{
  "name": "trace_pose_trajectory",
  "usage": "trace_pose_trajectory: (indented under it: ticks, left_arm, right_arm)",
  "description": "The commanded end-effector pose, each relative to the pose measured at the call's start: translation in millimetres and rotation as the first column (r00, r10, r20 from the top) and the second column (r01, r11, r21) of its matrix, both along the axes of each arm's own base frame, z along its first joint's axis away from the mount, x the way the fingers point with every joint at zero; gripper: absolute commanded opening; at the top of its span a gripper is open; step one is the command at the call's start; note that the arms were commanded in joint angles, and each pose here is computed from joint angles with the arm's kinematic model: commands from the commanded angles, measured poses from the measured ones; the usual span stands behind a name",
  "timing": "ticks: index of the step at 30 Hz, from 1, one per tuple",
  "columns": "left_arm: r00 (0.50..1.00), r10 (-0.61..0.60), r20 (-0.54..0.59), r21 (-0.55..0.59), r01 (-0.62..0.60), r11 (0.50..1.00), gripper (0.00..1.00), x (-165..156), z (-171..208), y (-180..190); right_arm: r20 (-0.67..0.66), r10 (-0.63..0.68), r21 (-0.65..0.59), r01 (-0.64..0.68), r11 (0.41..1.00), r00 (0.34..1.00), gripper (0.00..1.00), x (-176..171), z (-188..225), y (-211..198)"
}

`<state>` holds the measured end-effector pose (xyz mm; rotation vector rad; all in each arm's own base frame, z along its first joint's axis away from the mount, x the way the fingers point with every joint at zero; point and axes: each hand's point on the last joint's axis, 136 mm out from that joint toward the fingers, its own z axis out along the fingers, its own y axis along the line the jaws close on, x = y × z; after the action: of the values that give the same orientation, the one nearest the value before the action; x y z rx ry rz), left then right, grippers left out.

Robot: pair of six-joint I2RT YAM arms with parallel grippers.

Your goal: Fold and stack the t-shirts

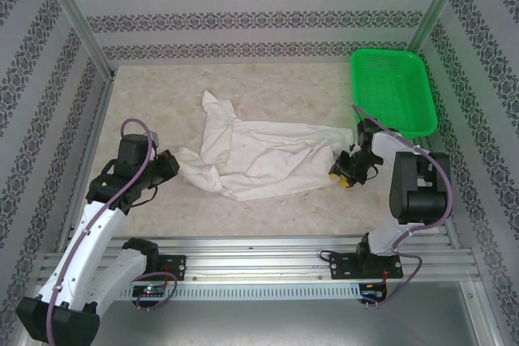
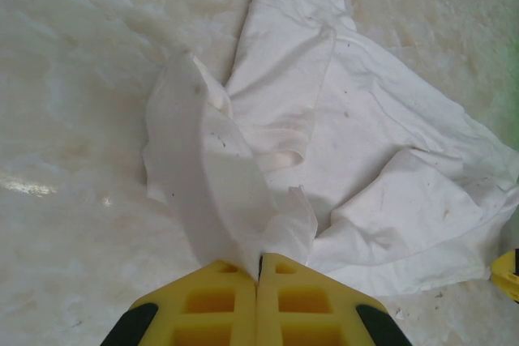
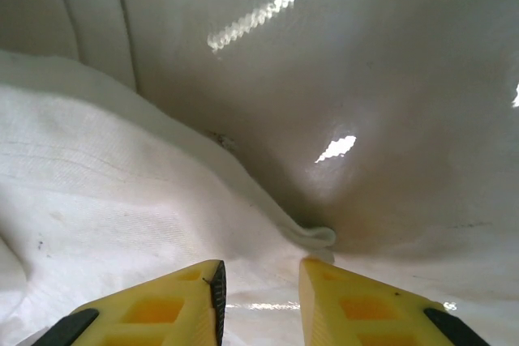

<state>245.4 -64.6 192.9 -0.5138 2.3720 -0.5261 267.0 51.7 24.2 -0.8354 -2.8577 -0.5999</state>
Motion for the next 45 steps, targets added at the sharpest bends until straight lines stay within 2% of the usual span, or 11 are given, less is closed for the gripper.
trace_pose_trajectory:
  ticks: [1, 7, 14, 26, 37, 45]
  left_arm:
    - [0.999, -0.003, 0.048, 0.004, 0.002, 1.000, 0.00, 5.0, 12.0, 2.3]
    - [0.999, 0.002, 0.050, 0.000, -0.002, 1.000, 0.00, 6.4, 11.4, 2.3]
    - [0.998, 0.003, 0.056, 0.011, -0.003, 1.000, 0.00, 9.8, 13.2, 3.7]
    - [0.996, 0.010, 0.085, 0.025, -0.012, 1.000, 0.00, 12.5, 27.6, 8.1]
    - [0.995, -0.004, 0.105, 0.023, 0.002, 1.000, 0.00, 16.1, 32.9, 5.9]
    - [0.994, -0.009, 0.106, 0.021, 0.007, 1.000, 0.00, 19.8, 33.0, 4.6]
  right_arm:
    - [-0.026, -0.030, 0.015, 0.030, 0.999, 0.999, 0.32, -13.1, 5.2, 0.6]
    - [-0.045, -0.045, 0.010, 0.045, 0.999, 0.998, 0.34, -26.2, -1.9, -0.5]
    - [-0.015, -0.063, -0.009, 0.063, 0.998, 0.998, 0.32, 3.2, -12.8, -8.8]
    - [0.033, -0.086, -0.031, 0.087, 0.996, 0.996, 0.19, 40.6, -12.6, -18.2]
    - [0.087, -0.103, 0.005, 0.103, 0.995, 0.991, 0.22, 62.6, -3.7, -18.3]
    - [0.070, -0.099, 0.005, 0.099, 0.995, 0.993, 0.23, 64.1, -11.9, -18.7]
